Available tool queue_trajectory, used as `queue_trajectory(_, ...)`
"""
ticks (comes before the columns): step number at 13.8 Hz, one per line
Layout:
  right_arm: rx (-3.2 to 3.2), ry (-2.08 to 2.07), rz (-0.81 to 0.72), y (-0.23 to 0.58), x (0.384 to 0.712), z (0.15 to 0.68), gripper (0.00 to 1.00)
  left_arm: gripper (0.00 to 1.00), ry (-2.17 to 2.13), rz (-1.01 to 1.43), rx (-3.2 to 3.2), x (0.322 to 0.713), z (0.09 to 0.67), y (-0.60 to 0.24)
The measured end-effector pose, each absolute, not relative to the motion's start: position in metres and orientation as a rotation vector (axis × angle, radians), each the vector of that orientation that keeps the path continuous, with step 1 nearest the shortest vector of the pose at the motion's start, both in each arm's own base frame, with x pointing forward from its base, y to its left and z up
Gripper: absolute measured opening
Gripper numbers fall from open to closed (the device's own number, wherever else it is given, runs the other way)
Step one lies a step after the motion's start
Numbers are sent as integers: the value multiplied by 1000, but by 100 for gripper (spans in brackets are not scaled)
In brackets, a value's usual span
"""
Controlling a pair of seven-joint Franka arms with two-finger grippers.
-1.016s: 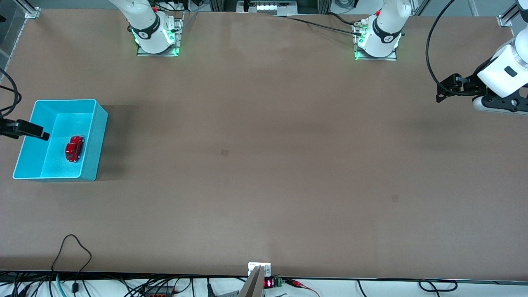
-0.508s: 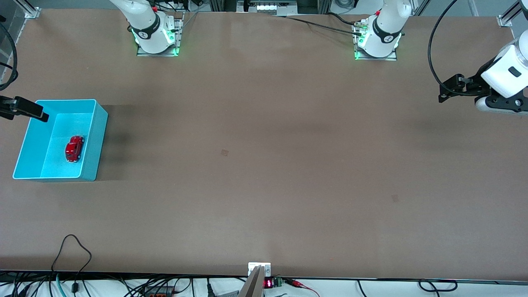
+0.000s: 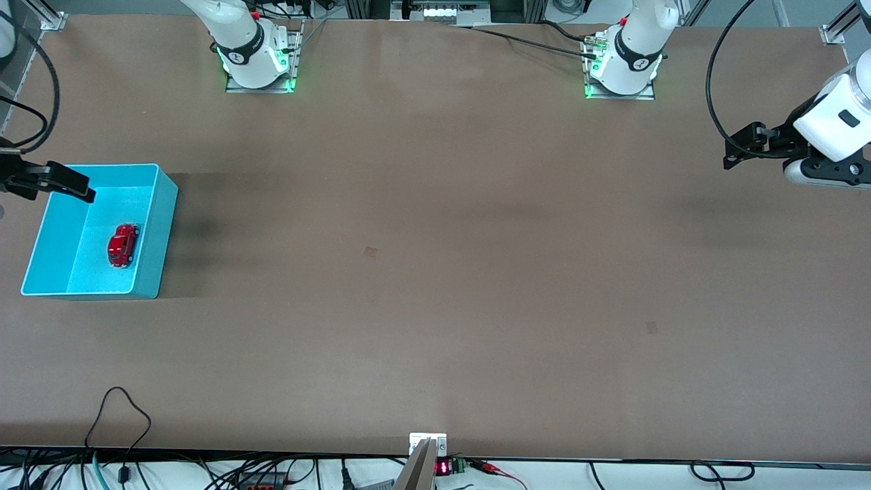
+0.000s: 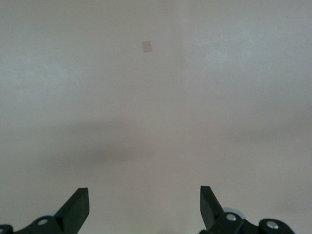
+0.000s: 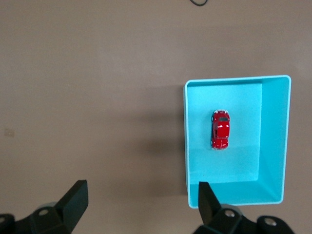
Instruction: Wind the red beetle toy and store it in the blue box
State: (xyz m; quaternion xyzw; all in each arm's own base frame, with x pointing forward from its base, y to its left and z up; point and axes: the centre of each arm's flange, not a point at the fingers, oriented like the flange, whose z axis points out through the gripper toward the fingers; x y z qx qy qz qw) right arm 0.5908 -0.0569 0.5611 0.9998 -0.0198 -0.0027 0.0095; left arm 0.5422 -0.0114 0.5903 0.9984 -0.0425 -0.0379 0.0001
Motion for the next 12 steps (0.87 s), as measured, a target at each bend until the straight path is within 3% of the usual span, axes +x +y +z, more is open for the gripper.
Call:
queue_trajectory(3, 3123, -64, 6, -57, 585, 544, 100, 100, -133, -119, 3136, 542, 590, -11)
queue_trajectory(12, 3128, -23, -6, -40, 568, 571, 100, 100, -133, -121, 3136, 542, 590, -11)
